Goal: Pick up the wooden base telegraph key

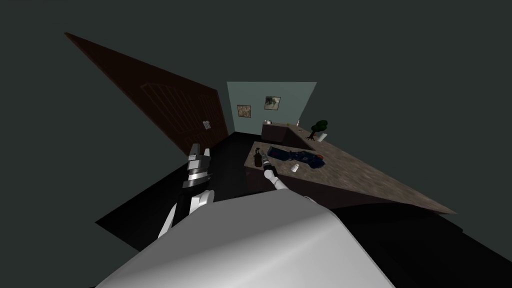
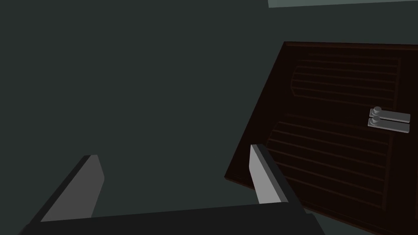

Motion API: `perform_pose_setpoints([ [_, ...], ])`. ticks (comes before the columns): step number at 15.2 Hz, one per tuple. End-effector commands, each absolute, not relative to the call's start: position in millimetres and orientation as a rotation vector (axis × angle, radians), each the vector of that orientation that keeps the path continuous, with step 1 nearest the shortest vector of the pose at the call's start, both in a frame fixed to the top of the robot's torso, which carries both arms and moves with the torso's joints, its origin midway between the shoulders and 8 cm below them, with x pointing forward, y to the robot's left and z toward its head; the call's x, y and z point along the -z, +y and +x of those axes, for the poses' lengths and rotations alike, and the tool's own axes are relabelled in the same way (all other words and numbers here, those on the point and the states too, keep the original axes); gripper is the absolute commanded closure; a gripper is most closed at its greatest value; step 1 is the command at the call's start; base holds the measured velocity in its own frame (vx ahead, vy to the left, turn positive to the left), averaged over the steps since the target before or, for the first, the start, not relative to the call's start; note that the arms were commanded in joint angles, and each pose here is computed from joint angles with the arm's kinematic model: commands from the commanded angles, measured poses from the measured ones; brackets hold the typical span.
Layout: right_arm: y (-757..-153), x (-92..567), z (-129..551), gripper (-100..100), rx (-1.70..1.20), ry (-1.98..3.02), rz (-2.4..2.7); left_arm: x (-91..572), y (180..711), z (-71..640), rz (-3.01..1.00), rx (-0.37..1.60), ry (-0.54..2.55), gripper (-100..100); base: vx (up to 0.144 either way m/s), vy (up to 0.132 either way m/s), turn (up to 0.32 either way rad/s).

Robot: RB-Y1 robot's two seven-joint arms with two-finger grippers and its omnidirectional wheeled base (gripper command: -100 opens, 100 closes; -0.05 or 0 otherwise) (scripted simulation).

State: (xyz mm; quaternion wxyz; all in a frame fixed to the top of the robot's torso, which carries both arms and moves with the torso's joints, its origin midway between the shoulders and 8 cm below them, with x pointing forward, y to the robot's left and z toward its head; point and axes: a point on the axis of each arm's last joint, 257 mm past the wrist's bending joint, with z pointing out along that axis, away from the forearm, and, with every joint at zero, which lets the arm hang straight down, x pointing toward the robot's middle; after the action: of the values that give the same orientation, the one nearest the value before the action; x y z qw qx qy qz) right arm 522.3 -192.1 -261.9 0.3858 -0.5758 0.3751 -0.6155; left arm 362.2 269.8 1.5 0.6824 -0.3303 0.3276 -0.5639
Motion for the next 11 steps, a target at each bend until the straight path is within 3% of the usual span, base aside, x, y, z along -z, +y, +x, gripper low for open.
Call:
perform_pose_setpoints([
  [1,-189,294,509,-100,1.486,1.018,-1.500,-2,270,362,-0.741,1.265,0.735,0,0.007,-0.052,0.026],
  [4,-192,277,518,-100,1.516,1.005,-1.467,-2,270,362,-0.741,1.265,0.735,0,-0.008,-0.015,0.011],
  [8,-190,249,536,-100,1.534,0.963,-1.442,-2,270,362,-0.741,1.265,0.735,0,-0.014,0.037,-0.090],
  [9,-190,247,537,100,1.535,0.958,-1.442,-2,270,362,-0.741,1.265,0.735,0,-0.003,0.012,-0.002],
  [11,-190,247,537,100,1.535,0.957,-1.443,-2,270,362,-0.741,1.265,0.735,0,-0.001,0.003,0.000],
])
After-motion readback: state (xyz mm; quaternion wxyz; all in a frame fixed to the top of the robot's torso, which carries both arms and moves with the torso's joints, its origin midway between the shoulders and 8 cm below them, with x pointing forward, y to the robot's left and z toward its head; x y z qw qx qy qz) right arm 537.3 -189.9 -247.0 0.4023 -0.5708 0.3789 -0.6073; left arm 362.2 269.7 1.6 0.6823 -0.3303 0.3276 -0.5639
